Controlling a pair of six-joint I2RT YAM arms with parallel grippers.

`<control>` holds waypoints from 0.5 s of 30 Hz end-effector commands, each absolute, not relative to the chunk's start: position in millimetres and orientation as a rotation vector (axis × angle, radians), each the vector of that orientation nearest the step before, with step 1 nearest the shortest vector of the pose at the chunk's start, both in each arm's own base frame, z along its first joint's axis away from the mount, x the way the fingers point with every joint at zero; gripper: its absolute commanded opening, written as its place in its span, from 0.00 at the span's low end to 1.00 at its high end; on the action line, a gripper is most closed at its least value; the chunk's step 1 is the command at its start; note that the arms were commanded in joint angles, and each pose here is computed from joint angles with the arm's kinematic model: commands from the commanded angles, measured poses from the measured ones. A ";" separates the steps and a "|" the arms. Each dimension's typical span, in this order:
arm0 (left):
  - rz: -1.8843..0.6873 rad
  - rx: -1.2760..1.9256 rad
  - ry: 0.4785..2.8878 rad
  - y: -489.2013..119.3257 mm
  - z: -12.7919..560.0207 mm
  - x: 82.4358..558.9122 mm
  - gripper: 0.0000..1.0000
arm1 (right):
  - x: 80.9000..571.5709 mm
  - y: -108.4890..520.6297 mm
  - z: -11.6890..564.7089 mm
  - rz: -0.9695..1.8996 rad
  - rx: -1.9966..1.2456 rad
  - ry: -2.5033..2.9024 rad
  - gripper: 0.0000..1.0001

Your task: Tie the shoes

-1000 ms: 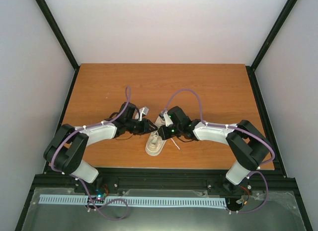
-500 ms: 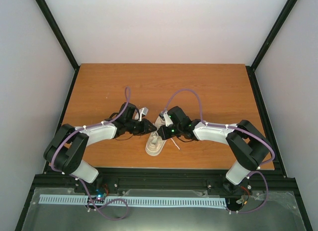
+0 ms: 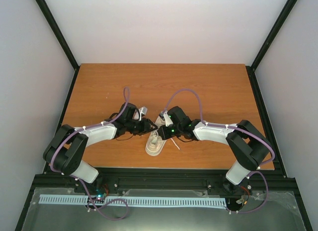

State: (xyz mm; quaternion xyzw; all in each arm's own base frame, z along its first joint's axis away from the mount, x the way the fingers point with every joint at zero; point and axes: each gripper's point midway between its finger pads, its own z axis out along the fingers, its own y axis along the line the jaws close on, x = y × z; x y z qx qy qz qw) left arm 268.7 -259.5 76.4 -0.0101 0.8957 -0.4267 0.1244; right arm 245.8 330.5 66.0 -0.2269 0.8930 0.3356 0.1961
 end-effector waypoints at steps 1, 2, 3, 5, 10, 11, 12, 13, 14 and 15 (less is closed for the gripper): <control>-1.162 -0.115 2.613 -249.1 70.4 273.7 0.39 | 246.6 334.0 65.8 0.932 -0.660 2.497 0.03; -1.159 -0.123 2.615 -248.4 69.3 273.9 0.37 | 246.6 334.1 65.9 0.933 -0.662 2.496 0.03; -1.157 -0.128 2.613 -248.2 69.4 274.1 0.37 | 246.4 333.9 65.5 0.933 -0.663 2.497 0.03; -1.151 -0.139 2.612 -247.2 68.6 274.7 0.35 | 246.4 334.0 65.9 0.933 -0.663 2.495 0.03; -1.113 -0.155 2.611 -242.4 68.1 276.2 0.36 | 245.8 333.2 66.5 0.931 -0.667 2.493 0.03; -1.107 -0.151 2.615 -242.4 67.7 275.8 0.36 | 246.1 333.3 67.1 0.931 -0.667 2.490 0.03; -1.114 -0.142 2.614 -243.4 68.2 275.9 0.36 | 245.9 333.2 66.9 0.931 -0.667 2.490 0.03; -1.126 -0.131 2.612 -244.9 68.9 275.5 0.36 | 245.8 332.9 66.6 0.930 -0.667 2.491 0.03; -1.144 -0.119 2.610 -247.0 70.1 274.5 0.35 | 245.7 333.0 66.6 0.932 -0.667 2.490 0.03; -1.158 -0.105 2.603 -248.9 72.1 274.6 0.35 | 245.6 333.0 66.5 0.932 -0.666 2.491 0.03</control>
